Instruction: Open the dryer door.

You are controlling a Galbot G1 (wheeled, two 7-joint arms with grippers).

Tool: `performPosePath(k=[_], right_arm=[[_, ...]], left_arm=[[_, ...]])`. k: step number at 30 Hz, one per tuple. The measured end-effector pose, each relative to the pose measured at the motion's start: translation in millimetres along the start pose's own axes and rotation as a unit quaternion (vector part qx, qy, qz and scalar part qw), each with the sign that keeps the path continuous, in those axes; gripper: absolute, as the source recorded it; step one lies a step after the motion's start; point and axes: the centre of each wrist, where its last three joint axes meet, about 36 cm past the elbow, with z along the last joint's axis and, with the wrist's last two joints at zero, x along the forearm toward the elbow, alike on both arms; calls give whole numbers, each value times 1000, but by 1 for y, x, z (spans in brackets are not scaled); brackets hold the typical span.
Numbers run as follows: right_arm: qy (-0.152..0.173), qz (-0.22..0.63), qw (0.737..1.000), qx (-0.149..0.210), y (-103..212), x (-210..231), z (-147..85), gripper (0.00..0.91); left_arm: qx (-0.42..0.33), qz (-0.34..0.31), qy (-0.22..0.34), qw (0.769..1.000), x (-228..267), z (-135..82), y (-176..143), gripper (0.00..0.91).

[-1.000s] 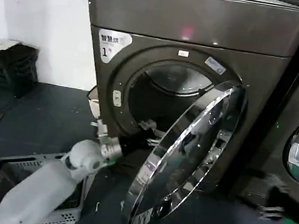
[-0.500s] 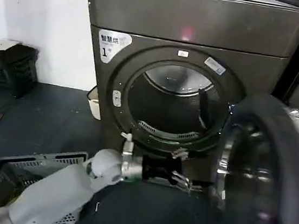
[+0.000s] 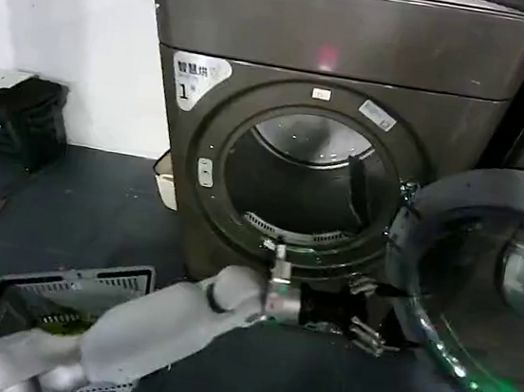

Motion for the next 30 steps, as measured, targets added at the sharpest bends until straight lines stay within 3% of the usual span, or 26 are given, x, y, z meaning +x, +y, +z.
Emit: performPosePath(k=[7, 13, 30], right_arm=[[13, 34, 999, 38, -32, 9, -9, 907], [19, 40, 998, 39, -37, 13, -4, 907], [13, 37, 998, 39, -35, 13, -2, 907]], left_arm=[[-19, -16, -13, 1000, -63, -1, 11, 907], [-24, -26, -28, 999, -104, -5, 16, 907], [-9, -94, -28, 995, -134, -5, 15, 907]])
